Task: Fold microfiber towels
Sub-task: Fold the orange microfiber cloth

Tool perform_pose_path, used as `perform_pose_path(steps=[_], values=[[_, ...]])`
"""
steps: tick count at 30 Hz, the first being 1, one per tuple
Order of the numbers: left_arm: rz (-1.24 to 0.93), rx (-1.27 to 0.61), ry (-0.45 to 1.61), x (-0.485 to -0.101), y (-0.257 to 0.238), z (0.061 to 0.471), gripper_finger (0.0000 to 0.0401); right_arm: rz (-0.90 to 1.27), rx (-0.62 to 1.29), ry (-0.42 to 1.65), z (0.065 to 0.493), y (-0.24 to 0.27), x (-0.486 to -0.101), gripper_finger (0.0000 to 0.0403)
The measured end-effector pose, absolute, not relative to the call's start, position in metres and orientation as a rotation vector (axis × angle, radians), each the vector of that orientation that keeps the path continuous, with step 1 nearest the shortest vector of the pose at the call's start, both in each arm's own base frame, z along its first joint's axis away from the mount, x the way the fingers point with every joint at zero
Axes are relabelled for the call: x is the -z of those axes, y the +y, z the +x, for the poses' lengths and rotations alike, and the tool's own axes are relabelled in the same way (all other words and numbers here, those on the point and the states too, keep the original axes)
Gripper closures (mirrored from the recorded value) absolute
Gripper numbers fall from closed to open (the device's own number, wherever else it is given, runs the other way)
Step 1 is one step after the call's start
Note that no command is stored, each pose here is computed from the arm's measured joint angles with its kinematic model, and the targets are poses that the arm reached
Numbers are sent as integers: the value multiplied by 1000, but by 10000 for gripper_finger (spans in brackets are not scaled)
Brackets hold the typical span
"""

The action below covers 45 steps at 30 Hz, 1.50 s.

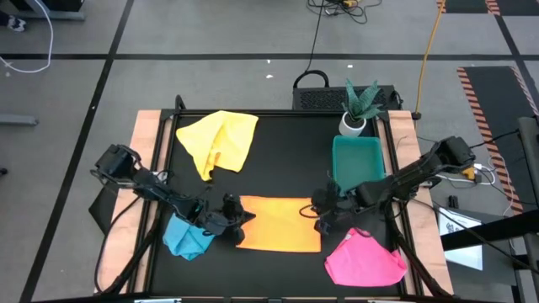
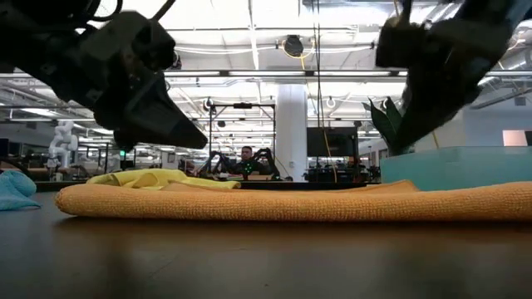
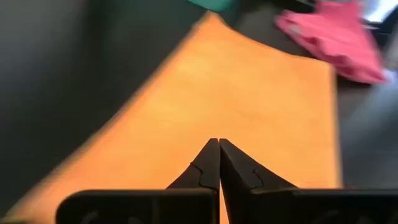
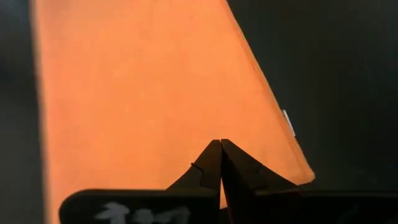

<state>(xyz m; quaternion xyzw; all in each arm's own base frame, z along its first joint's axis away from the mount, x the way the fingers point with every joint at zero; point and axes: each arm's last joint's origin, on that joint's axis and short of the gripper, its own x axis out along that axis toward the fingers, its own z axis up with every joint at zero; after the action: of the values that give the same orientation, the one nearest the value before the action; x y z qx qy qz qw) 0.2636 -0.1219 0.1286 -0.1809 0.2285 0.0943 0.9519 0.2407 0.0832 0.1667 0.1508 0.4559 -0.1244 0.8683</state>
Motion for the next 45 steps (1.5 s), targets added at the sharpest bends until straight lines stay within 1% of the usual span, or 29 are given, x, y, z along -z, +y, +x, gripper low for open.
perform_pose_path(steps=[4, 7, 10, 16, 19, 24, 28, 30, 32, 34, 37, 40, 43, 45], values=[[-376, -80, 473, -124, -135, 263, 389, 305, 284, 1040, 248, 72, -149, 403], [-388, -43, 505, -118, -142, 260, 382, 288, 313, 1109, 251, 65, -138, 403], [-401, -20, 551, -112, -148, 256, 381, 263, 362, 1148, 253, 59, -137, 403], [-394, -65, 684, -97, -146, 248, 398, 242, 395, 1223, 246, 56, -137, 403], [-383, -90, 700, -100, -143, 247, 391, 237, 392, 1238, 244, 61, -140, 403], [-298, -94, 717, -109, -136, 244, 382, 233, 306, 1167, 258, 84, -164, 403], [-164, -167, 802, -111, -121, 237, 395, 216, 183, 1117, 266, 107, -183, 403], [-116, -218, 833, -112, -112, 235, 398, 192, 110, 1106, 267, 118, -185, 403], [-91, -261, 868, -112, -103, 233, 393, 171, 80, 1114, 265, 125, -181, 403], [-115, -276, 869, -114, -99, 234, 385, 163, 89, 1142, 263, 129, -172, 403], [-146, -243, 825, -117, -102, 238, 379, 130, 103, 1190, 260, 132, -154, 403], [-178, -165, 739, -122, -113, 243, 385, 99, 103, 1222, 264, 136, -137, 403], [-197, -89, 636, -131, -125, 247, 397, 87, 93, 1227, 269, 139, -126, 403], [-210, -58, 598, -134, -131, 248, 396, 93, 98, 1240, 268, 141, -122, 403]])
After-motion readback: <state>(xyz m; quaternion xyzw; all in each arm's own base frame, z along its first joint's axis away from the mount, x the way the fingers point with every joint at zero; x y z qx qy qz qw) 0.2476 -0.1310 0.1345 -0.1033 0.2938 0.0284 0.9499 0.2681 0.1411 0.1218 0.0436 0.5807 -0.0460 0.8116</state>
